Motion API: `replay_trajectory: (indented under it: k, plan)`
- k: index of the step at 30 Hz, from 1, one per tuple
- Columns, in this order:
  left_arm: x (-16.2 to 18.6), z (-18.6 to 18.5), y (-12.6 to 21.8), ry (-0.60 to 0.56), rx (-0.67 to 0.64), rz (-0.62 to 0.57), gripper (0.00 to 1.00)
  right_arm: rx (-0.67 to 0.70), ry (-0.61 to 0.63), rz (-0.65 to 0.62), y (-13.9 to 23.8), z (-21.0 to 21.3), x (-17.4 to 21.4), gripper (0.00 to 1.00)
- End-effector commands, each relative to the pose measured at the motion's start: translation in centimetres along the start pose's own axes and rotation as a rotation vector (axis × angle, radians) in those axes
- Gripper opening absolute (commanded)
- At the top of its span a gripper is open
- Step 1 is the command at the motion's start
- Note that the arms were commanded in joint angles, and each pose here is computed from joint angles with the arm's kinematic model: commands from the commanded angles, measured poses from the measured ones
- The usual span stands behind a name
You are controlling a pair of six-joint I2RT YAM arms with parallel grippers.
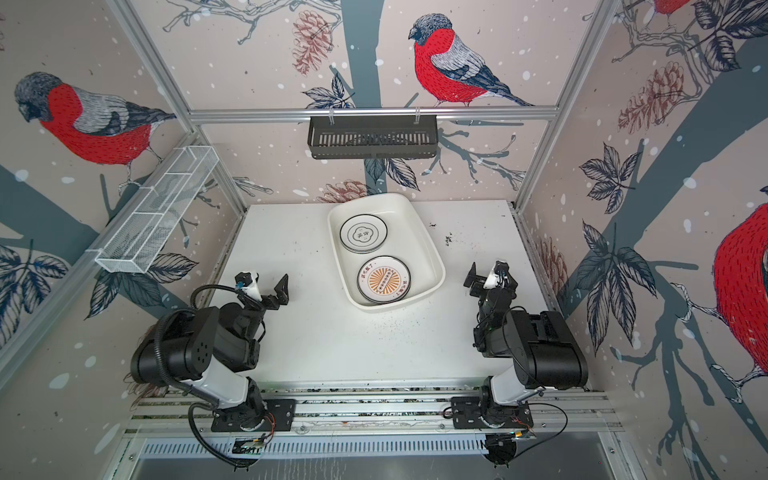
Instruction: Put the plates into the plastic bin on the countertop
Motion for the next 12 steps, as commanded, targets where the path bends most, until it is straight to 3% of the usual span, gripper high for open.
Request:
replay_trajectory:
  k: [1, 12]
  plan:
    - [-1.02, -0.31, -0.05, -0.034, 0.022, -0.065, 0.99, 0.008, 0.018, -0.007, -0.12, 0.0, -0.16, 1.0]
    - [-1.01, -0.28, -0.07, -0.036, 0.017, -0.061, 0.99, 0.009, 0.019, -0.006, -0.11, 0.04, -0.15, 1.0]
Point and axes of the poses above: each gripper's point midway between its finger pads, its own y axis back along the fingers, its own z axis along the line the jaws close on, x = y × z, the point moved 10 cm from there along y, back along the fingers, and after that the axes turned 7 degrees about y, right-handed, at the moved point
